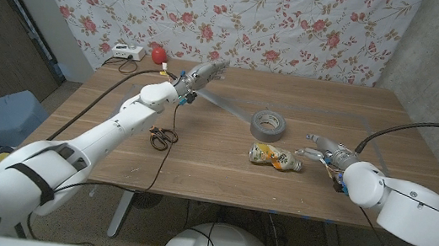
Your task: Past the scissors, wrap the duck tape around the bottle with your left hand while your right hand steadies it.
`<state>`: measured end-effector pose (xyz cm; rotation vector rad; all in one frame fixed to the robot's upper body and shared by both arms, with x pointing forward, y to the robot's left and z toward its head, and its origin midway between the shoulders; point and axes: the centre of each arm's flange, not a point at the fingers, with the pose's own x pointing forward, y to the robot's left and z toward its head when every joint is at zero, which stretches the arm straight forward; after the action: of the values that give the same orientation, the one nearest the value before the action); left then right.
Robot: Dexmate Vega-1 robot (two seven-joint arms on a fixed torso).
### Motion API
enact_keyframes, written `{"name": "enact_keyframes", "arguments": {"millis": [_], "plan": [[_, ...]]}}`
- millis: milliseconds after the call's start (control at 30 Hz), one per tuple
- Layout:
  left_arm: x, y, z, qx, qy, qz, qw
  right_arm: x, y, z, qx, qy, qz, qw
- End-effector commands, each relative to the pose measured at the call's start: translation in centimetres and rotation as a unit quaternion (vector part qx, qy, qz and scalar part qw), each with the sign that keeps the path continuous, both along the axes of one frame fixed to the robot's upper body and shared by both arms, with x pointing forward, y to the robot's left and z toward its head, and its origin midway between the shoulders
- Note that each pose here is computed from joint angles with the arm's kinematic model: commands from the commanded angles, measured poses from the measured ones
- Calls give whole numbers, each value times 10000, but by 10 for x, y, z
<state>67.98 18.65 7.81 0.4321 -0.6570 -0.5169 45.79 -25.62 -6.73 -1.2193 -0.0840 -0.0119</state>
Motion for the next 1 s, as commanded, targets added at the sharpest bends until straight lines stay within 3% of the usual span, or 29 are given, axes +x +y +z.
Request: {"name": "enact_keyframes", "arguments": {"millis": [33,233,467,1000], "plan": [[-9,-33,28,1008,-383,-26,9942,-12,10,0,-518,222,-139,9983],[-16,-45,39,1560,-592,66,9860,-10,17,1,-643,260,-60,9976],[-28,-57,52,2326,-917,247,9679,0,29,0,-811,343,61,9961],[-39,-70,61,3110,-1086,535,9427,14,46,-1,-1202,470,117,9916]]}}
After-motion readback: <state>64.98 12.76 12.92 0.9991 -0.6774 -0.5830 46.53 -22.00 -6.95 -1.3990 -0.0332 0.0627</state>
